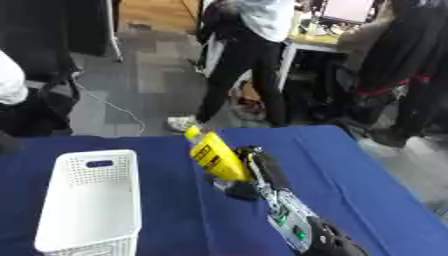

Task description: Pick up objects on the table and place them in the box.

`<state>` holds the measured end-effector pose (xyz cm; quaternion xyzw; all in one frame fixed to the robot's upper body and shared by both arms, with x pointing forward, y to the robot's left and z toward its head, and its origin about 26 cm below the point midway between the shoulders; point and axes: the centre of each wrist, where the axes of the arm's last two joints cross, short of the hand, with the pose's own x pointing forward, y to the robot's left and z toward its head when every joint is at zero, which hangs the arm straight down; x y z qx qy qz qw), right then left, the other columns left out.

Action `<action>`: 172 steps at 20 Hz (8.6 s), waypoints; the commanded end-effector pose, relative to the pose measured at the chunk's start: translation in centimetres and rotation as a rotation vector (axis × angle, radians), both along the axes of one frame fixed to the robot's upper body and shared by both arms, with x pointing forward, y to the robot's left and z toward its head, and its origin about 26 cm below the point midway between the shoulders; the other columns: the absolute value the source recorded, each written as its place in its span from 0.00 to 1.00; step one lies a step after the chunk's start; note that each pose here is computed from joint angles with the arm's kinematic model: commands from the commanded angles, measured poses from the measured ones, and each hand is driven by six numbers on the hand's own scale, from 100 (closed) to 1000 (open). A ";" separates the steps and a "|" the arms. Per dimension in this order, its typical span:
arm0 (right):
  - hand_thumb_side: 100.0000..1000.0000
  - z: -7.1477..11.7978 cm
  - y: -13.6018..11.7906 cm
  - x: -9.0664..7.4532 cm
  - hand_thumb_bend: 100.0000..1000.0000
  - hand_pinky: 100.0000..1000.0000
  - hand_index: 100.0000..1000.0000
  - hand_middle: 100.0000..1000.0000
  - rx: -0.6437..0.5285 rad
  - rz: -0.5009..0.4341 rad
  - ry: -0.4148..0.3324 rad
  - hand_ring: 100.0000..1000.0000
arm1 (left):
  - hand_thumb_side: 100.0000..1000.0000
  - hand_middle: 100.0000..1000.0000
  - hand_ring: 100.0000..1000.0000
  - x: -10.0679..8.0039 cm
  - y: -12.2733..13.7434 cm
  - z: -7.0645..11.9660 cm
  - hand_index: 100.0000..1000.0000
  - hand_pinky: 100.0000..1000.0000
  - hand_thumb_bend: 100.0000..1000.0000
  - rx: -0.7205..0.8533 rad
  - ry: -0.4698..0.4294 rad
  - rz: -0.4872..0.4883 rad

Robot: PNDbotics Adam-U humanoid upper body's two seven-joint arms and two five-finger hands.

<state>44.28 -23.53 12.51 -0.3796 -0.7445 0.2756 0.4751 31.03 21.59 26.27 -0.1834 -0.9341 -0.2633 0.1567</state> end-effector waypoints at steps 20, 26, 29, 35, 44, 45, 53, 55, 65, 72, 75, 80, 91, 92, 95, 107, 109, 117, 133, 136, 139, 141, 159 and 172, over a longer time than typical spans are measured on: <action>0.59 9.0 5.8 -3.6 0.05 0.00 0.17 0.00 0.230 0.573 -0.253 0.00 | 0.81 0.80 0.56 -0.2 -0.6 2.3 0.82 0.60 0.13 -0.052 -0.070 -0.022; 0.60 9.9 7.2 -3.6 0.04 0.00 0.17 0.00 0.226 0.663 -0.266 0.00 | 0.81 0.80 0.56 -0.3 -1.1 3.3 0.82 0.60 0.14 -0.084 -0.083 -0.041; 0.61 10.1 7.6 -3.6 0.04 0.00 0.17 0.00 0.210 0.695 -0.278 0.00 | 0.80 0.80 0.56 -0.3 -1.4 3.8 0.82 0.60 0.14 -0.101 -0.088 -0.053; 0.62 10.7 8.1 -3.5 0.02 0.00 0.17 0.00 0.203 0.758 -0.313 0.00 | 0.81 0.80 0.56 -0.4 -1.8 4.5 0.82 0.60 0.15 -0.125 -0.092 -0.071; 0.66 10.5 7.9 -3.4 0.00 0.00 0.17 0.00 0.210 0.770 -0.314 0.00 | 0.81 0.80 0.56 -0.4 -2.0 4.6 0.82 0.60 0.15 -0.130 -0.088 -0.079; 0.61 10.4 7.9 -3.4 0.04 0.00 0.17 0.00 0.209 0.768 -0.312 0.00 | 0.83 0.80 0.56 -0.4 -2.0 4.6 0.82 0.60 0.15 -0.130 -0.088 -0.080; 0.63 10.1 7.4 -3.0 0.02 0.00 0.17 0.00 0.217 0.738 -0.313 0.00 | 0.81 0.80 0.56 -0.4 -2.0 4.6 0.82 0.60 0.15 -0.134 -0.089 -0.079; 0.63 10.2 6.8 -2.6 0.02 0.00 0.17 0.00 0.223 0.702 -0.319 0.00 | 0.81 0.80 0.56 -0.4 -2.0 4.7 0.82 0.60 0.15 -0.137 -0.089 -0.083; 0.62 9.6 4.6 -1.1 0.03 0.00 0.17 0.00 0.212 0.592 -0.325 0.00 | 0.82 0.80 0.56 -0.6 -3.0 5.6 0.82 0.60 0.16 -0.161 -0.089 -0.124; 0.63 9.7 1.0 -2.8 0.03 0.00 0.17 0.00 0.198 0.560 -0.347 0.00 | 0.82 0.80 0.56 -0.7 -3.4 6.1 0.82 0.60 0.16 -0.171 -0.093 -0.143; 0.62 10.0 0.6 -3.0 0.03 0.00 0.17 0.00 0.199 0.553 -0.352 0.00 | 0.82 0.80 0.56 -0.7 -3.6 6.3 0.82 0.60 0.16 -0.176 -0.096 -0.154; 0.63 10.4 0.4 -3.0 0.03 0.00 0.17 0.00 0.199 0.547 -0.360 0.00 | 0.82 0.80 0.56 -0.8 -4.0 6.8 0.82 0.60 0.17 -0.177 -0.100 -0.169; 0.62 10.8 0.3 -3.2 0.17 0.00 0.15 0.00 0.195 0.461 -0.376 0.00 | 0.82 0.80 0.56 -0.9 -4.3 7.2 0.82 0.60 0.17 -0.193 -0.097 -0.176; 0.62 10.9 0.3 -3.3 0.17 0.00 0.15 0.00 0.193 0.461 -0.378 0.00 | 0.82 0.80 0.56 -0.9 -4.3 7.2 0.82 0.60 0.17 -0.194 -0.096 -0.176; 0.62 11.1 0.2 -3.4 0.17 0.00 0.15 0.00 0.180 0.460 -0.384 0.00 | 0.82 0.80 0.56 -1.0 -4.4 7.3 0.82 0.60 0.17 -0.203 -0.093 -0.179; 0.64 11.5 -2.0 -3.0 0.16 0.00 0.15 0.00 0.107 0.389 -0.381 0.00 | 0.83 0.80 0.56 -1.1 -5.2 7.4 0.82 0.60 0.18 -0.249 -0.060 -0.204; 0.64 11.4 -2.4 -2.9 0.16 0.00 0.15 0.00 0.101 0.370 -0.376 0.00 | 0.83 0.80 0.56 -1.1 -5.3 7.3 0.82 0.60 0.18 -0.249 -0.054 -0.205; 0.65 12.1 -3.1 -2.8 0.16 0.00 0.16 0.00 0.068 0.357 -0.389 0.00 | 0.83 0.80 0.56 -1.2 -5.8 7.5 0.81 0.60 0.19 -0.283 -0.038 -0.225; 0.64 12.9 -2.2 -3.2 0.17 0.00 0.16 0.00 0.040 0.469 -0.385 0.00 | 0.84 0.79 0.56 -1.4 -6.4 8.2 0.81 0.60 0.21 -0.333 -0.029 -0.259; 0.62 13.0 -1.5 -3.2 0.19 0.00 0.15 0.00 0.078 0.516 -0.374 0.00 | 0.84 0.79 0.56 -1.4 -6.6 8.3 0.81 0.60 0.21 -0.335 -0.036 -0.261; 0.57 12.7 -0.9 -3.0 0.22 0.00 0.14 0.00 0.178 0.558 -0.338 0.00 | 0.84 0.79 0.55 -1.5 -6.7 8.5 0.81 0.60 0.21 -0.337 -0.043 -0.265; 0.56 12.6 -0.6 -2.9 0.22 0.00 0.14 0.00 0.259 0.585 -0.317 0.00 | 0.84 0.79 0.55 -1.5 -6.7 8.5 0.81 0.60 0.21 -0.339 -0.046 -0.268; 0.55 10.5 -2.4 -1.0 0.19 0.00 0.13 0.00 0.597 0.669 -0.289 0.00 | 0.84 0.79 0.56 -1.7 -7.1 8.9 0.81 0.60 0.21 -0.353 -0.048 -0.292; 0.58 11.7 -2.6 -1.4 0.15 0.00 0.13 0.00 0.637 0.699 -0.264 0.00 | 0.85 0.79 0.56 -1.7 -7.4 8.9 0.81 0.62 0.23 -0.395 -0.009 -0.317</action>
